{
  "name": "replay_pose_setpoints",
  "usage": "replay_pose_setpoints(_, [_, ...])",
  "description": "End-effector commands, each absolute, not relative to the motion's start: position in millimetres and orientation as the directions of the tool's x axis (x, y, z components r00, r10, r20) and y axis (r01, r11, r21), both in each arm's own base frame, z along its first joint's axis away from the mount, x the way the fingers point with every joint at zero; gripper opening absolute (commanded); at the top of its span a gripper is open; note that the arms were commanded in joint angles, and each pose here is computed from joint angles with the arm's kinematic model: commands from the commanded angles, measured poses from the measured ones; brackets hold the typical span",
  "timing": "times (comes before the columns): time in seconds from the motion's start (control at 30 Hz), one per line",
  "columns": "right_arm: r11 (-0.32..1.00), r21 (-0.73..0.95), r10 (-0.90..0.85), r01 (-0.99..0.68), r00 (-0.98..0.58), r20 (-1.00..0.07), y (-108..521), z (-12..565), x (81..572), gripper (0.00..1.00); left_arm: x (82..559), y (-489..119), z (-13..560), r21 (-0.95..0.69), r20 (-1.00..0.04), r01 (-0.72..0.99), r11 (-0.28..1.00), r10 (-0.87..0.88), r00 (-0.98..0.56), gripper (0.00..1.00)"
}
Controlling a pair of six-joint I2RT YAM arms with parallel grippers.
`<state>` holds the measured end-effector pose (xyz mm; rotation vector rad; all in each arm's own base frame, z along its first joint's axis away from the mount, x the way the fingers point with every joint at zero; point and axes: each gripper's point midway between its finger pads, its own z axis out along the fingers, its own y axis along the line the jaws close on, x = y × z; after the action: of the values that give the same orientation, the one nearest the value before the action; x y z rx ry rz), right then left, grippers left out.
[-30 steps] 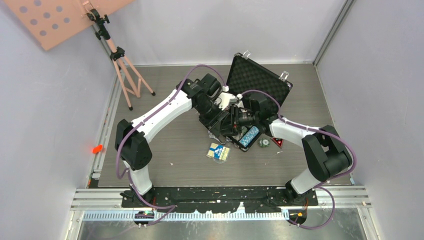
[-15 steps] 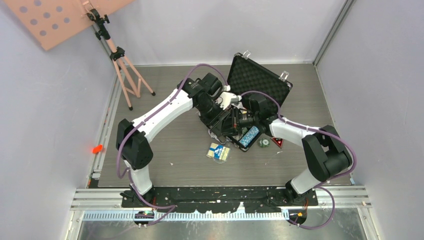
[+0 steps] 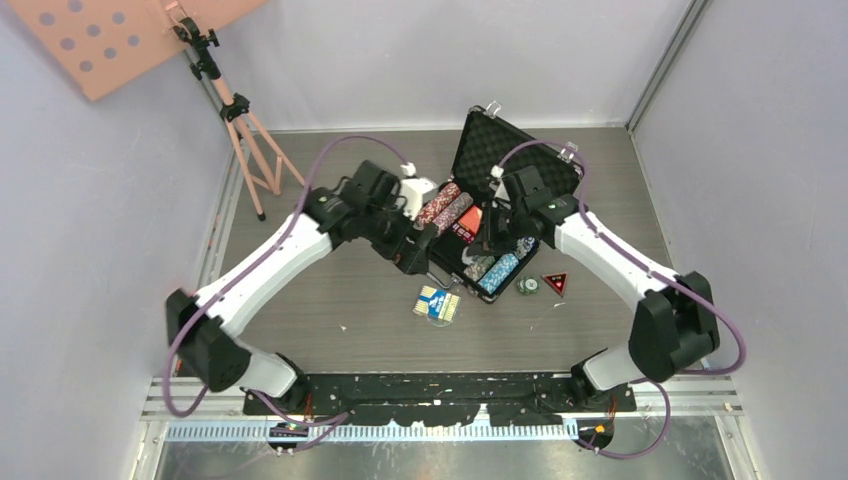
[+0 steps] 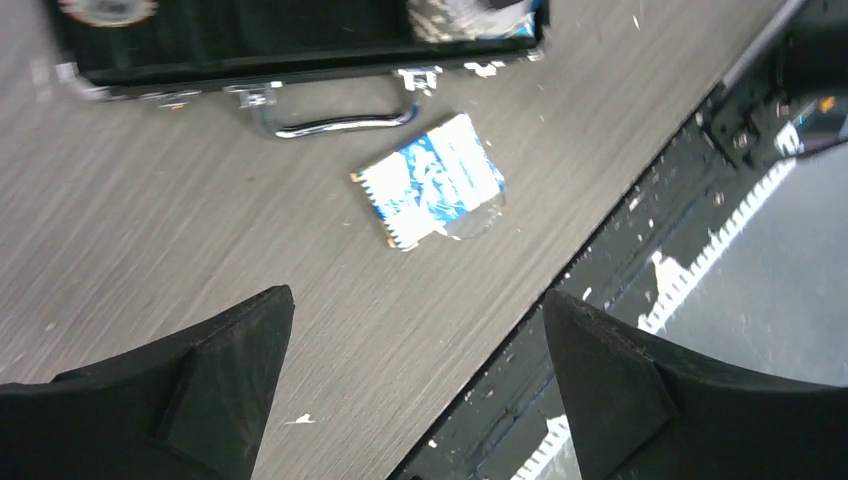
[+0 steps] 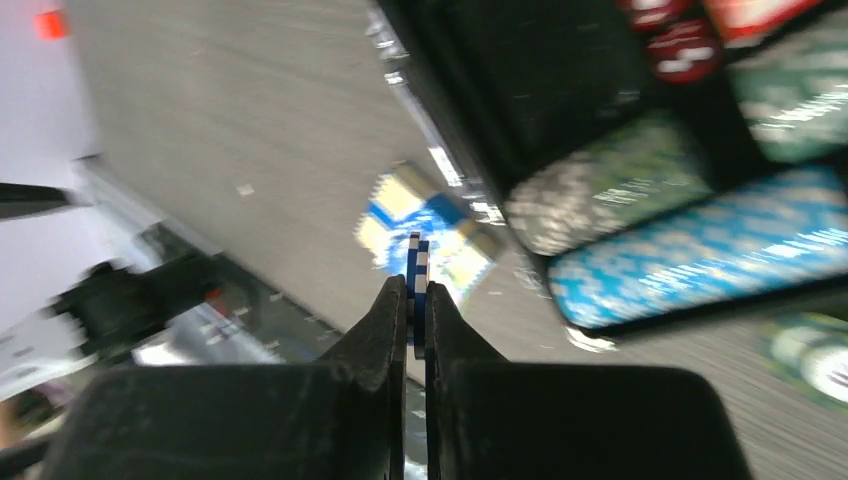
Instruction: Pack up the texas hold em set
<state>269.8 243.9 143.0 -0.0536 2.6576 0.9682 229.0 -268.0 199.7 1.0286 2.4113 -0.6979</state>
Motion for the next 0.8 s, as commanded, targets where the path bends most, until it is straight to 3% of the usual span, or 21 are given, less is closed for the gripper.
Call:
replay_pose_setpoints(0.0, [0.965,0.198,-0.042,-0.174,-0.843,-0.536,160.2,150.1,290.3,0.01,257.6,-247.3,231.8,-0.208,-0.719,0.645,0.735,0.332,-0.611,1.0])
replay_pose_setpoints(0.13, [0.977,0.032,-0.143,-0.212,-0.756,-0.639,131.8,156.4,299.3,0.01,260.1,-215.2,223.6,-0.168,-0.747,0.52,0.838,0.236,-0.622,1.0])
replay_pose_setpoints(0.3, [0.982,-0.113,-0.186,-0.15,-0.686,-0.704,105.7,160.0,317.5,0.0,255.2,-203.9,217.7,-0.204,-0.754,0.492,0.847,0.184,-0.63,1.0])
replay_pose_setpoints(0.77, [0.954,-0.23,-0.291,-0.195,-0.79,-0.539,107.2,104.6,338.9,0.0,241.4,-203.2,212.8,-0.218,-0.701,0.542,0.811,0.257,-0.665,1.0])
